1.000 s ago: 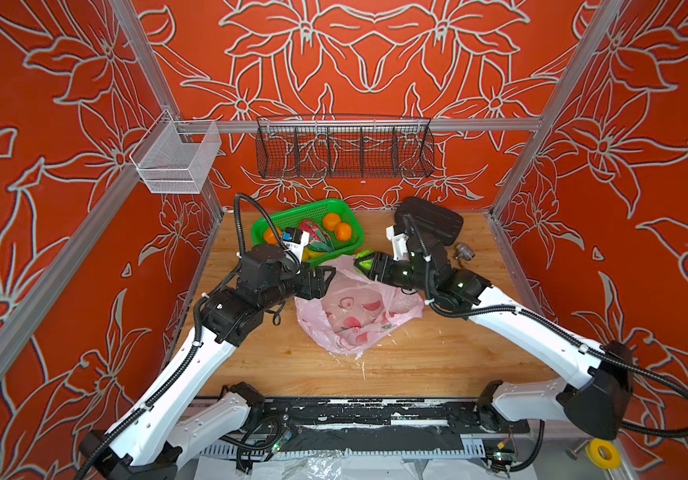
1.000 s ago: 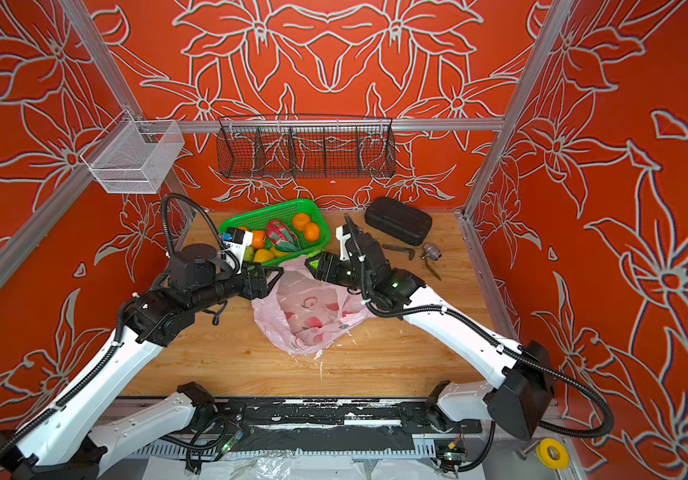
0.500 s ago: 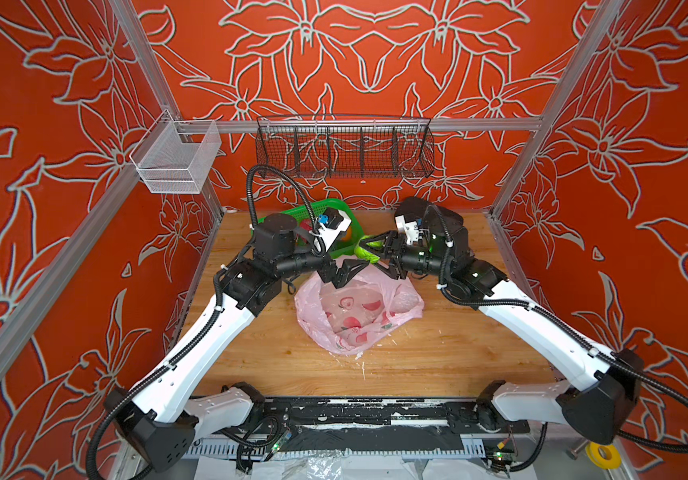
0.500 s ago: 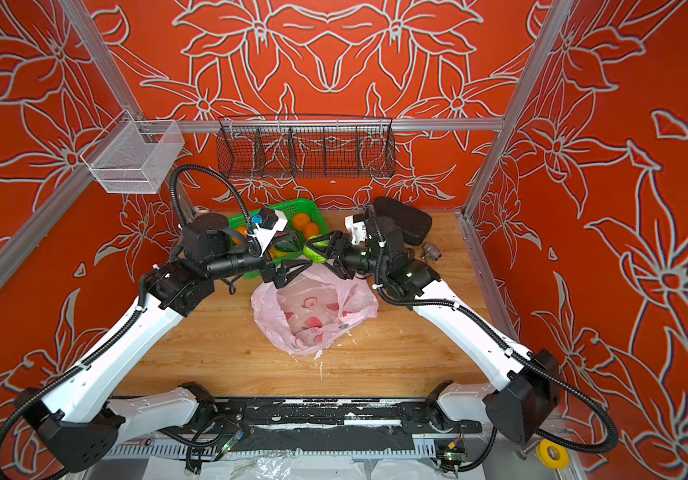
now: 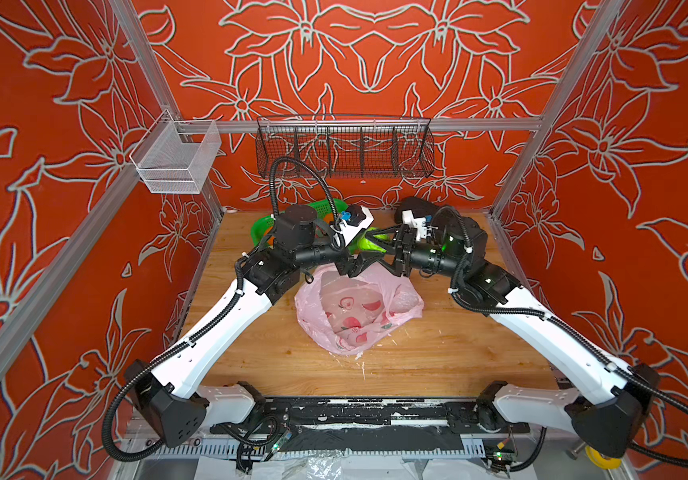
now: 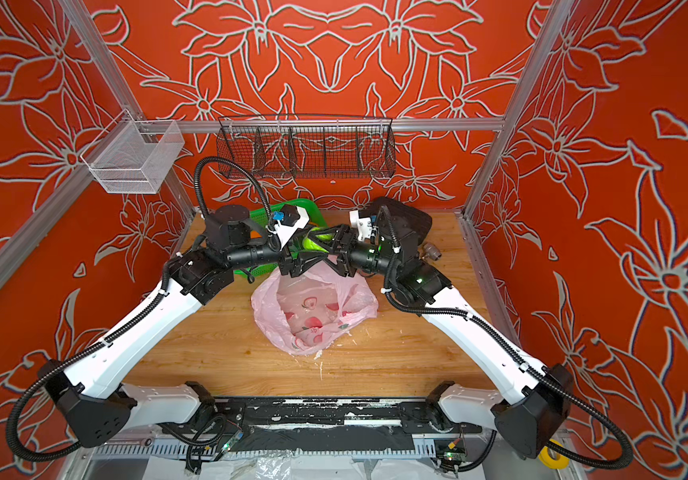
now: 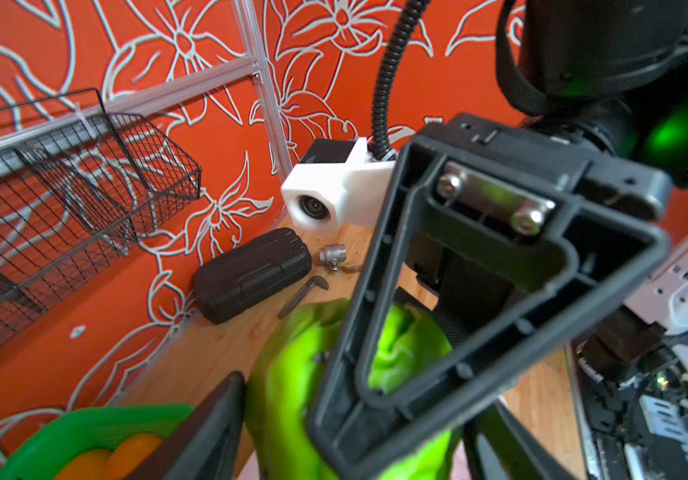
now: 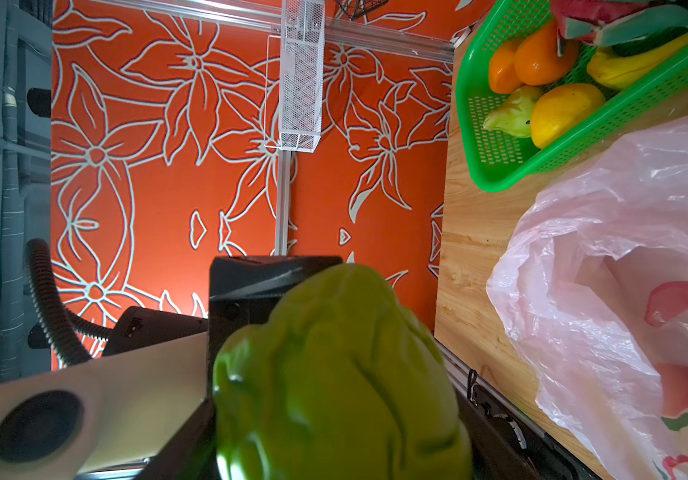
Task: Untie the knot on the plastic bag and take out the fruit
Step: 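Grasp the chayote with the left gripper while the right gripper releases it, then lower the chayote into the green basket with the left gripper and release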
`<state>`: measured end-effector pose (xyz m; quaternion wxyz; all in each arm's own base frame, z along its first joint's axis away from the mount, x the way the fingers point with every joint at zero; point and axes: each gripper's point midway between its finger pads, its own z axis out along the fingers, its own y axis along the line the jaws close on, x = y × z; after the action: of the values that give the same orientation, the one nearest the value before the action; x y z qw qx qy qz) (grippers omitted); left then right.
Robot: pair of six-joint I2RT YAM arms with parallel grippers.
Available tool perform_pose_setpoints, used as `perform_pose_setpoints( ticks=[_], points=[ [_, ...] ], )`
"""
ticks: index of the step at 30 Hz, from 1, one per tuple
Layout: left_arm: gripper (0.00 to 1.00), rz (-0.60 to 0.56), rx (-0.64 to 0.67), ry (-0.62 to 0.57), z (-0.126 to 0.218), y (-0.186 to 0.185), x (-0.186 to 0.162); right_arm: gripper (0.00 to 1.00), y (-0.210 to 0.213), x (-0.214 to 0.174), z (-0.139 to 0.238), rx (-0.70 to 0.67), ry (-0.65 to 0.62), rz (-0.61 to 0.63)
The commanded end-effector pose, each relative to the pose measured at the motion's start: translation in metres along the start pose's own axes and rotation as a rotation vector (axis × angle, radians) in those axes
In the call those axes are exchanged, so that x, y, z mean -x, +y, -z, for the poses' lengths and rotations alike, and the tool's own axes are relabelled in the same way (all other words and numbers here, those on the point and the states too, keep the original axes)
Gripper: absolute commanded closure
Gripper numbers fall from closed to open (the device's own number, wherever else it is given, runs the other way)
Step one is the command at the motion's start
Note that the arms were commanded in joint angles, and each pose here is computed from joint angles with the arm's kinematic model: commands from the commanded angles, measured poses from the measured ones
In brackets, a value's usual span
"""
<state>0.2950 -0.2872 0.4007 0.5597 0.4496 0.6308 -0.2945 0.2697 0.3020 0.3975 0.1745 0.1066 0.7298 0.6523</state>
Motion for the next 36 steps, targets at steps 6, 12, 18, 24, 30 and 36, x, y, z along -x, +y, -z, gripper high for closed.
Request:
perform_pose_setpoints(
  ticks=[6,12,18,24,30,36],
  points=[
    [0.43,-0.020,-0.011,0.003,-0.010,-0.002,0.001,0.38,0.033,0.000,0.011,0.118,-0.019,0.012],
    [0.49,0.053,0.079,0.021,-0.008,0.013,0.000,0.08,0.037,0.009,0.025,0.123,-0.110,0.068],
    [0.52,0.181,0.206,0.024,0.001,0.036,0.002,0.03,0.028,0.025,0.052,0.064,-0.275,0.123],
    [0.55,0.460,0.415,0.027,0.027,0.090,-0.013,0.03,0.014,0.035,0.082,-0.071,-0.400,0.197],
    [0.56,0.728,0.585,0.062,0.052,0.137,-0.057,0.03,0.003,0.033,0.088,-0.115,-0.410,0.200],
    [0.56,0.997,0.684,0.135,0.065,0.164,-0.107,0.03,-0.006,0.031,0.086,-0.145,-0.395,0.198]
  ],
)
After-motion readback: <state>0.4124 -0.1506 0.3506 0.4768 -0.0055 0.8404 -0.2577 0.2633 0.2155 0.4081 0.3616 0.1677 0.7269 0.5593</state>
